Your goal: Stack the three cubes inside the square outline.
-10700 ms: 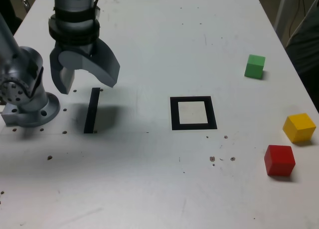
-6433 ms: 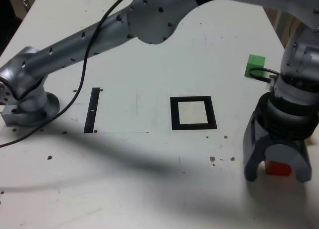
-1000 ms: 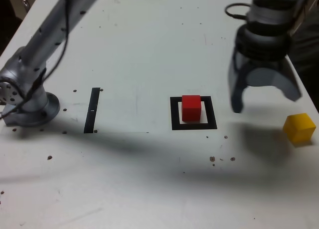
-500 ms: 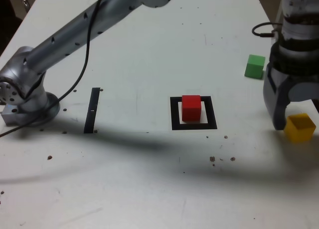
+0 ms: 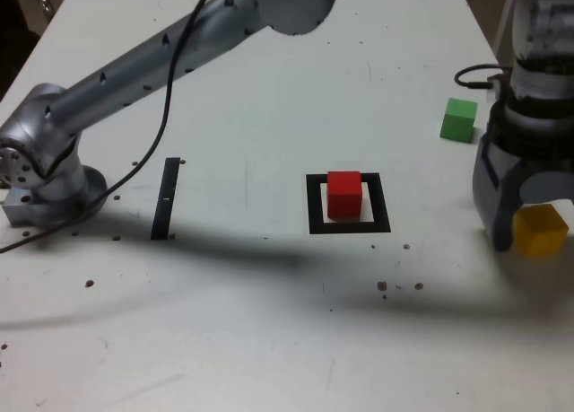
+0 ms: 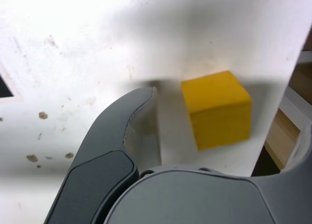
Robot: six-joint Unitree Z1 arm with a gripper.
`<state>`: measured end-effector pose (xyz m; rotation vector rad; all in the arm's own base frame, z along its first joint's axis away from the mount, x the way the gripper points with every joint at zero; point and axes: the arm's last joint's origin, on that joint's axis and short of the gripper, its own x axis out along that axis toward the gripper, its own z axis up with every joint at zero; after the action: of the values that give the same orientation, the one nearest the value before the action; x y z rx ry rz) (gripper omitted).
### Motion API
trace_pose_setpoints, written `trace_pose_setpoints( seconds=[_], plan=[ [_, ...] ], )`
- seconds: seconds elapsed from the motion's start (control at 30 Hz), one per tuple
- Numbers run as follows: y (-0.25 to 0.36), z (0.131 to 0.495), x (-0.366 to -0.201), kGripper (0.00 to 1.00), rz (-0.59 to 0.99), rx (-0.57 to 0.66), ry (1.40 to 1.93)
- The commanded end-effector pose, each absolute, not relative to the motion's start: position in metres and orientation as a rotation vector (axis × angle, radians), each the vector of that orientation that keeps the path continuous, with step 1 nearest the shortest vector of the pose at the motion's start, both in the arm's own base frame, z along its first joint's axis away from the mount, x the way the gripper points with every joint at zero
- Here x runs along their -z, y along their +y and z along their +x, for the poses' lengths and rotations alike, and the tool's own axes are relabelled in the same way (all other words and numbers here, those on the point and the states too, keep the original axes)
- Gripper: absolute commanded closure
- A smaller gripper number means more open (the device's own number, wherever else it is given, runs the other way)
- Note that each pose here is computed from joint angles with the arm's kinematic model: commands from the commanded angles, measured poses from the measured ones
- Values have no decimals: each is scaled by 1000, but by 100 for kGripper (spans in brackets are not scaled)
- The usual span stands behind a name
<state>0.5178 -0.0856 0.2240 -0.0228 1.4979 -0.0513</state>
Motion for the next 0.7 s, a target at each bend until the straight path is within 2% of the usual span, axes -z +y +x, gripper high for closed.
trace_pose_setpoints(
  seconds=[0.0,0.23,0.43,0.57,0.67],
  plan=[
    [-84,521,-219,1,-31,49,1498],
    [-82,524,-211,6,-50,51,1511],
    [-81,525,-207,17,-73,54,1522],
    [-82,524,-205,34,-84,50,1532],
    [-82,524,-205,54,-82,42,1530]
  ],
)
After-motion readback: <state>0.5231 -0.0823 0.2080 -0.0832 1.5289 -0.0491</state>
